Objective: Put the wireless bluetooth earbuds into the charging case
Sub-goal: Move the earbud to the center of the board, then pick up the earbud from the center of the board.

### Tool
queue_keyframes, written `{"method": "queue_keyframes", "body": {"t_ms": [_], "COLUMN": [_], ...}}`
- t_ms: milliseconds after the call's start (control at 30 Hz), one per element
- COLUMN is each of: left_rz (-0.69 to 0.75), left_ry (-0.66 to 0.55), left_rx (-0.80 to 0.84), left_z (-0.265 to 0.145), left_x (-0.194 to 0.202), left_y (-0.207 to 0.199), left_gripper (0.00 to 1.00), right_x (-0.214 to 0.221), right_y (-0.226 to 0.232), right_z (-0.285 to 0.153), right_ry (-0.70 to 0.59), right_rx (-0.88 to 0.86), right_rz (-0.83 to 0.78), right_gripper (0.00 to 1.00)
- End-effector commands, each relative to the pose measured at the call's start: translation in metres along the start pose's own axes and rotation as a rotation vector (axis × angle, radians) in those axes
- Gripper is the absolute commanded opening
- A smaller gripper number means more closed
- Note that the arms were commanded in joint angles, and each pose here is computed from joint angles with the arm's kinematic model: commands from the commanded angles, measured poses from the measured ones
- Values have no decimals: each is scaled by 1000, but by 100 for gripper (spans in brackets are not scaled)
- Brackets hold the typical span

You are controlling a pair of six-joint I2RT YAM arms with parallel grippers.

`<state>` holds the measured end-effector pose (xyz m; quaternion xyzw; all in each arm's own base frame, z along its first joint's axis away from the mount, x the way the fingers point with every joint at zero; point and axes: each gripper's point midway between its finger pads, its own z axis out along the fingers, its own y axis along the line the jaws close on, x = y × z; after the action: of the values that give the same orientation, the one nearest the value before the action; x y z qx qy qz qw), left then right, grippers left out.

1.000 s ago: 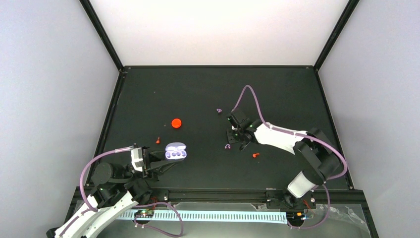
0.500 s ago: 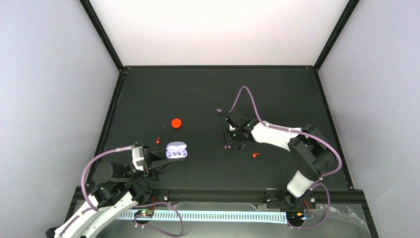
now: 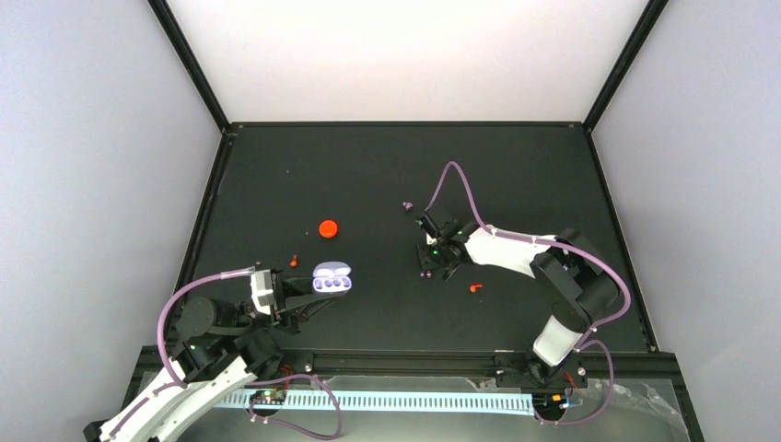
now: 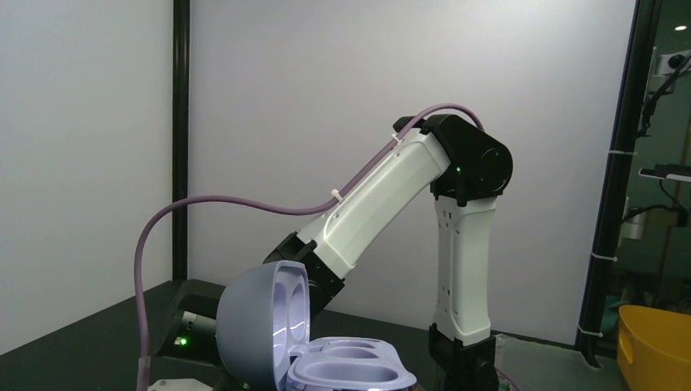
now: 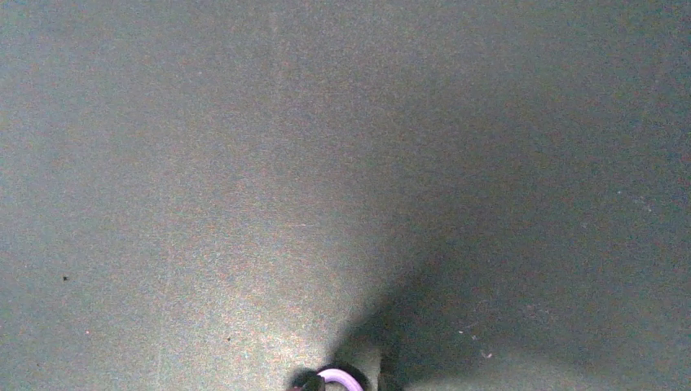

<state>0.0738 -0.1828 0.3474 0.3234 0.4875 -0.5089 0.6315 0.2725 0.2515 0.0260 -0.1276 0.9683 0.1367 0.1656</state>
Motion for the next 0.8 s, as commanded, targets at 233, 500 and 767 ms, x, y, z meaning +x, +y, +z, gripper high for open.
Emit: {"method": "queue_keyframes", "body": {"t_ms": [233, 500, 767], "left_rz": [9, 4, 9], "left_ry": [-20, -20, -23], "left_rx": [12, 15, 15], "left_z": [0, 1, 1], "left_x": [-6, -5, -6], "left_y": [-3, -2, -3], "left_gripper": [2, 2, 2], "right_x": [8, 5, -4], "right_y": [-6, -9, -9], "right_z": [-3, -12, -24], "right_ry": [7, -10, -43], "right_rx": [9, 28, 41], "right_rz": [2, 1, -8], "right_gripper": [6, 1, 1]}}
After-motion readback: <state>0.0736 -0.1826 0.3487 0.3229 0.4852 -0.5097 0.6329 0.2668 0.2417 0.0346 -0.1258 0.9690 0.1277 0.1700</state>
